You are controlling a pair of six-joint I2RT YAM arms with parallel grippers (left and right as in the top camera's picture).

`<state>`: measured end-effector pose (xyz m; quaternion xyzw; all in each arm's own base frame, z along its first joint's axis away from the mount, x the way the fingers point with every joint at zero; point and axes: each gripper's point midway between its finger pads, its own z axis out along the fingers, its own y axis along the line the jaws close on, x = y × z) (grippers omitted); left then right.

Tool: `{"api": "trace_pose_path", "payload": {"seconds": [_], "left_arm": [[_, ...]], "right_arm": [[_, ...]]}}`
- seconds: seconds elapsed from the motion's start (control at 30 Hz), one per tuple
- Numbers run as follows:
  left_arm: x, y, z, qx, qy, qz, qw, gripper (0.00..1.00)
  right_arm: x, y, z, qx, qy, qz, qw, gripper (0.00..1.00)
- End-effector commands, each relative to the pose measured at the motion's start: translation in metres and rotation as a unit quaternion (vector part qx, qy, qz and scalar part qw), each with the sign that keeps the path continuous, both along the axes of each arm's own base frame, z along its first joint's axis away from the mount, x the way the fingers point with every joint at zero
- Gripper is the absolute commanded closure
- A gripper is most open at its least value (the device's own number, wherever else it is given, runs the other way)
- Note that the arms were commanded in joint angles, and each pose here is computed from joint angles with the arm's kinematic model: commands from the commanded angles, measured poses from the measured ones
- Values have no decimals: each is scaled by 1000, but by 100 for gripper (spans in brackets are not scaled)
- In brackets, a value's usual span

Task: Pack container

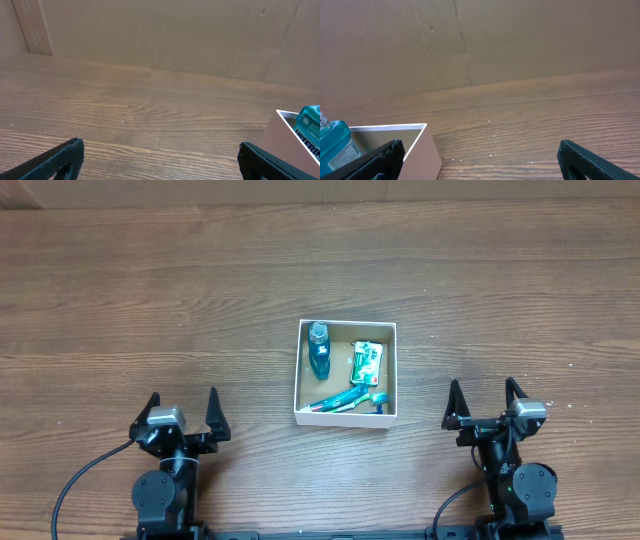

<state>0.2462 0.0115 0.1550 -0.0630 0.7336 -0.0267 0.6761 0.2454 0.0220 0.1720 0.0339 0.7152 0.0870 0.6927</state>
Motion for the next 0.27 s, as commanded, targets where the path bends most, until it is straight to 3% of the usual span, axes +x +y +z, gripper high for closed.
{"api": "trace_pose_path", "payload": {"seconds": [0.0,0.23], "left_arm": [[0,-3,1,-7,-4,-8,1000,0],[0,-3,1,-7,-4,-8,1000,0]], "right_arm": [[0,-1,-1,-3,-3,-2,1000,0],[0,-1,-1,-3,-3,-2,1000,0]]}}
